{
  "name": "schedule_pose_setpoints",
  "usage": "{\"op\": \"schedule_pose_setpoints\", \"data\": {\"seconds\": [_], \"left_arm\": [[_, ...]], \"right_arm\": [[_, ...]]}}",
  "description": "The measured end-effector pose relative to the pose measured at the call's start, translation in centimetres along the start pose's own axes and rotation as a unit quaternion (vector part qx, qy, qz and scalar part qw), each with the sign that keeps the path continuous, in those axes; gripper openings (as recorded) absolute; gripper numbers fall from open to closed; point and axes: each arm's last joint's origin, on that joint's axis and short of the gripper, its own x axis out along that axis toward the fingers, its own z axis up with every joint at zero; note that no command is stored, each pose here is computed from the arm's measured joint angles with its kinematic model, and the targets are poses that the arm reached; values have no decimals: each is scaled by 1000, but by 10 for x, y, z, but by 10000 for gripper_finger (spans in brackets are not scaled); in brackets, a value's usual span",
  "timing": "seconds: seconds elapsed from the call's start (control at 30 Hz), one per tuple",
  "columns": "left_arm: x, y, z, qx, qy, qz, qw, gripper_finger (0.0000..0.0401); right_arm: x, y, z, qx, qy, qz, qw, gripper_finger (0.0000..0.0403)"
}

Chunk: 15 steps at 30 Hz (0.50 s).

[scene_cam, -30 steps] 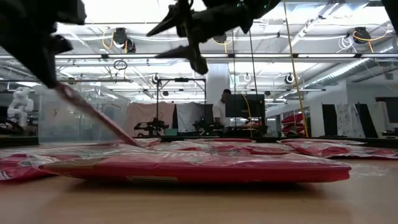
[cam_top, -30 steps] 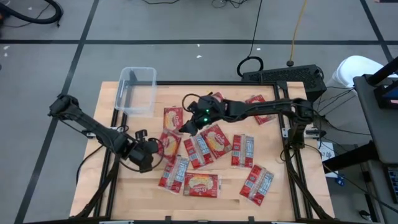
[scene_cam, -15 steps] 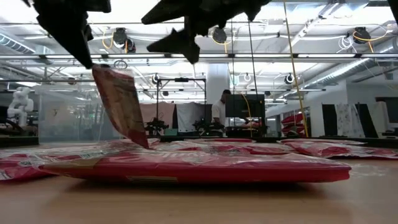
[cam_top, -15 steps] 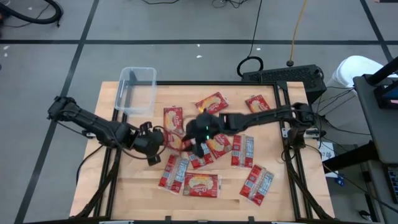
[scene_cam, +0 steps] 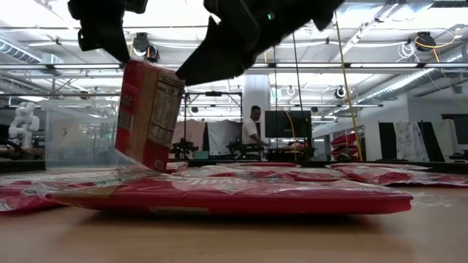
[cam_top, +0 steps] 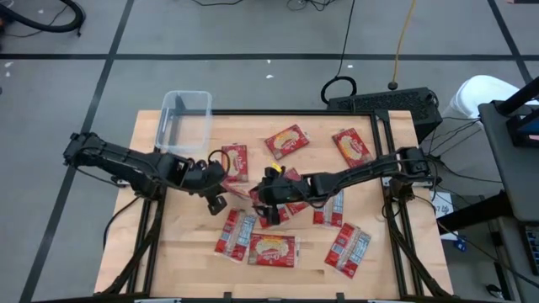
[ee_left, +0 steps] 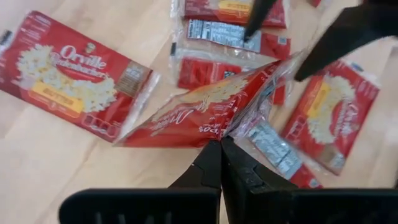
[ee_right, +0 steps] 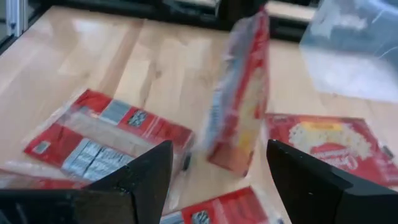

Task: Sort popcorn bags into baskets
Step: Put the red popcorn bag into the transparent container

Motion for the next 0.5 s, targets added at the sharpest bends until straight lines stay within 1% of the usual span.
{"op": "schedule_pose_setpoints", "data": {"seconds": [0.13,0.2,0.23,0.33,0.37,0.5], "left_arm": [[1,2,6,-41,-7,-17,999,0],[1,1,10,-59,-20,-27,998,0],[1,1,13,-68,-29,-34,997,0],[1,1,21,-92,-53,-52,993,0],[1,1,23,-96,-61,-57,992,0],[1,3,30,-111,-81,-67,988,0]], "right_arm": [[1,-11,-15,9,-49,-15,999,250],[2,-15,-20,13,-55,-17,998,240],[2,-17,-21,13,-55,-7,998,232],[2,-20,-23,18,-50,21,998,198],[2,-21,-23,22,-50,23,998,183],[2,-23,-23,32,-51,28,998,106]]}}
